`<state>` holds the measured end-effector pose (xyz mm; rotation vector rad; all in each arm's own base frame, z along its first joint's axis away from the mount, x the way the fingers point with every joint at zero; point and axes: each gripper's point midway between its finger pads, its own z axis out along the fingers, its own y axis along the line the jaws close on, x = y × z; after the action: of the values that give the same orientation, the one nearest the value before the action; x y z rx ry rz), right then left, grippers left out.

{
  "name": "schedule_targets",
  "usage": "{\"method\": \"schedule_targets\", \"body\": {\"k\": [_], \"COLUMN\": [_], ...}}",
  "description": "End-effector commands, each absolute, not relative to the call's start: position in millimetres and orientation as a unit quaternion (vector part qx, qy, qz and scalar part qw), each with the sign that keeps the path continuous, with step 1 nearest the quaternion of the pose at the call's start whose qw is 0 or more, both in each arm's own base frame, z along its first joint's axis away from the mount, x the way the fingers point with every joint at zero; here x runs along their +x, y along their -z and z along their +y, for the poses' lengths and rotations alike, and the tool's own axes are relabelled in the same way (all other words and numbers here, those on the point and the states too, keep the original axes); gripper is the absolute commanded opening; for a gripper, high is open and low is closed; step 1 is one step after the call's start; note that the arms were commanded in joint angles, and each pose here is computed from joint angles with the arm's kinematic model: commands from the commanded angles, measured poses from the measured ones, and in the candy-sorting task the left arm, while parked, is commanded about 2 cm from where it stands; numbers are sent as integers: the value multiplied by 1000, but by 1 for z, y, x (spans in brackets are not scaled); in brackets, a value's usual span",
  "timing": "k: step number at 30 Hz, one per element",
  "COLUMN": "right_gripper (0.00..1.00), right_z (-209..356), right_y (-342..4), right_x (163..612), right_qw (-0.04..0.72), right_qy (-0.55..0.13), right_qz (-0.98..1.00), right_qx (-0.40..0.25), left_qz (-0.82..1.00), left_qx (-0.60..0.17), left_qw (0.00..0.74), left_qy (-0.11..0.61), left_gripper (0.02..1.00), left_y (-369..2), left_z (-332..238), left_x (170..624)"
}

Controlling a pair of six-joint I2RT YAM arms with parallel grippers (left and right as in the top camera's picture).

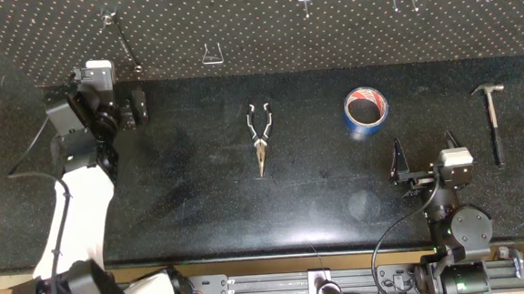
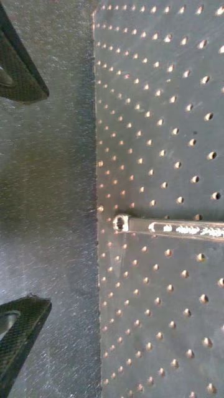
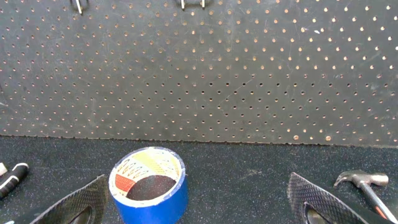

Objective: Place Tools Onto Pegboard

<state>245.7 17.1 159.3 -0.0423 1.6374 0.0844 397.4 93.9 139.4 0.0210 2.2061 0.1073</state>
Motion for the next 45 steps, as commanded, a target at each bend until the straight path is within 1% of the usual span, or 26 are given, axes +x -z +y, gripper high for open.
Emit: {"method": "schedule_targets", "body": {"k": [1, 4, 9, 10, 12, 14, 16, 17, 19, 20, 21, 24, 26, 27, 28, 29, 30, 32, 33, 34, 37, 39, 41, 42, 43, 45], "right_gripper": [936, 936, 936, 936, 936, 936, 936, 936, 936, 936, 936, 936, 936, 936, 936, 936, 936, 936, 936, 936, 936, 936, 936, 936, 936, 936], "right_z": [19, 19, 19, 19, 19, 19, 19, 19, 19, 19, 19, 19, 19, 19, 19, 19, 19, 19, 19, 19, 19, 19, 19, 19, 19, 19], "right_y": [-158, -158, -158, -158, -158, -158, -158, -158, -158, -158, -158, -158, -158, -158, -158, -158, -158, -158, -158, -158, -158, -158, -158, -158, -158, -158], "right_x": [245, 245, 245, 245, 245, 245, 245, 245, 245, 245, 245, 245, 245, 245, 245, 245, 245, 245, 245, 245, 245, 245, 245, 245, 245, 245], "right_qw": [682, 682, 682, 682, 682, 682, 682, 682, 682, 682, 682, 682, 682, 682, 682, 682, 682, 682, 682, 682, 682, 682, 682, 682, 682, 682], "right_qy": [-38, -38, -38, -38, -38, -38, -38, -38, -38, -38, -38, -38, -38, -38, -38, -38, -38, -38, -38, -38, -38, -38, -38, -38, -38, -38], "right_qz": [730, 730, 730, 730, 730, 730, 730, 730, 730, 730, 730, 730, 730, 730, 730, 730, 730, 730, 730, 730, 730, 730, 730, 730, 730, 730], "right_qx": [-24, -24, -24, -24, -24, -24, -24, -24, -24, -24, -24, -24, -24, -24, -24, -24, -24, -24, -24, -24, -24, -24, -24, -24, -24, -24], "left_qz": [879, 898, 911, 909, 893, 861, 852, 847, 847, 852, 853, 858, 868, 874, 879, 887, 890, 897, 904, 912, 927, 952, 963, 967, 971, 979], "left_qx": [7, 4, 2, 2, 12, 63, 70, 86, 65, 6, -16, -27, -77, -88, -82, -30, 3, 45, 61, 57, 66, 52, -4, -40, -59, -57], "left_qw": [473, 439, 411, 415, 449, 504, 517, 520, 521, 518, 517, 512, 490, 478, 470, 459, 452, 429, 411, 390, 350, 286, 253, 232, 214, 182], "left_qy": [-56, -45, -34, -35, -32, 34, 37, 67, 81, 74, 64, 35, 21, 21, 26, 48, 63, 93, 101, 115, 118, 92, 91, 92, 88, 70], "left_gripper": [993, 996, 996, 996, 996, 996, 996, 996, 996, 998, 996, 996, 996, 996, 996, 996, 996, 996, 996, 996, 996, 996, 996, 996, 996, 996], "left_y": [-186, -185, -197, -201, -223, -251, -259, -261, -262, -262, -261, -258, -247, -239, -234, -225, -218, -200, -186, -177, -172, -167, -162, -148, -134, -107], "left_z": [90, 80, 62, 60, 50, 15, 10, -3, -3, 10, 17, 25, 19, 9, -3, -40, -64, -110, -128, -146, -165, -168, -174, -178, -179, -181], "left_x": [375, 345, 290, 284, 271, 260, 254, 251, 253, 255, 255, 257, 267, 272, 277, 292, 299, 308, 309, 309, 312, 316, 330, 334, 335, 335]}}
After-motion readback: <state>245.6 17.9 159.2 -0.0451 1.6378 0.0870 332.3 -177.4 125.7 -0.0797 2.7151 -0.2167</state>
